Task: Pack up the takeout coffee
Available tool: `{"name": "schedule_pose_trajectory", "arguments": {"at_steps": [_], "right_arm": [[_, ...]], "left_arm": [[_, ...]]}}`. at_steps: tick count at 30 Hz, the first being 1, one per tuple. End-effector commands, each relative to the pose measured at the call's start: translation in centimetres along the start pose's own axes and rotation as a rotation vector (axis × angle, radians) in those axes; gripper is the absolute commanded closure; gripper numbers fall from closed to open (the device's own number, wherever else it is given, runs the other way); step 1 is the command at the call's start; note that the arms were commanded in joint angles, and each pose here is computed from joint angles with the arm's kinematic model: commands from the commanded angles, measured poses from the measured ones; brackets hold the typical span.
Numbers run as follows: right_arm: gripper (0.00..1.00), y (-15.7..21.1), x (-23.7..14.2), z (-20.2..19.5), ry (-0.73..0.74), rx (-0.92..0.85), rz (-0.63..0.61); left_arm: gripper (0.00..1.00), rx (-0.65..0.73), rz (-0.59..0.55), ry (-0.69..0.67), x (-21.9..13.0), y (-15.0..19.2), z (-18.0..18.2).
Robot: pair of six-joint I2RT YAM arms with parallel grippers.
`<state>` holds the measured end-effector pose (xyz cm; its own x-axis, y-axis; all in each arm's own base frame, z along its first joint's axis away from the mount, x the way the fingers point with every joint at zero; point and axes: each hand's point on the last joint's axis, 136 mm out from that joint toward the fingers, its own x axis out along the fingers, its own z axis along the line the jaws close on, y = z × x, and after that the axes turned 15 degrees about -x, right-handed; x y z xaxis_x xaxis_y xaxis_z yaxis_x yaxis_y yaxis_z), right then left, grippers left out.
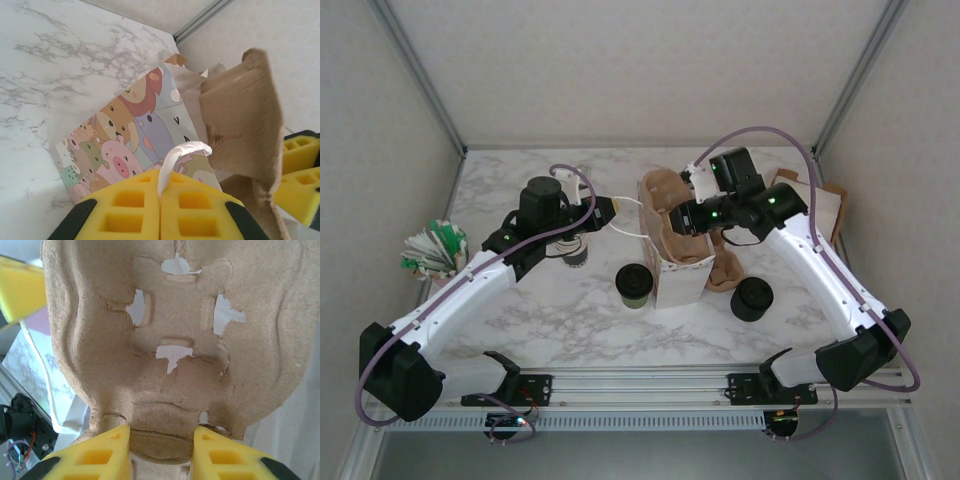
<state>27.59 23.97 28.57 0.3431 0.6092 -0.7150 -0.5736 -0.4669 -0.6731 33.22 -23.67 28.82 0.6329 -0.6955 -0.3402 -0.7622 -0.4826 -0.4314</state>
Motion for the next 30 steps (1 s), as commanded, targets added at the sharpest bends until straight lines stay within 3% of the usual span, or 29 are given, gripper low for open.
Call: {"name": "schedule_pose_trajectory", "arguments": {"at_steps": [1,30], "right_arm": [[0.71,0.7,0.2,0.8,-0.026,-0.036,0.021],[0.72,2.8,2.5,-1.2,0.057,0.003,0.184]], "left_arm": [[0.94,0.004,-0.019,-0.005,0.4,-0.4,-0.2],[0.95,0.015,-0.038,-0.026,0.3,-0.8,0.0]]}}
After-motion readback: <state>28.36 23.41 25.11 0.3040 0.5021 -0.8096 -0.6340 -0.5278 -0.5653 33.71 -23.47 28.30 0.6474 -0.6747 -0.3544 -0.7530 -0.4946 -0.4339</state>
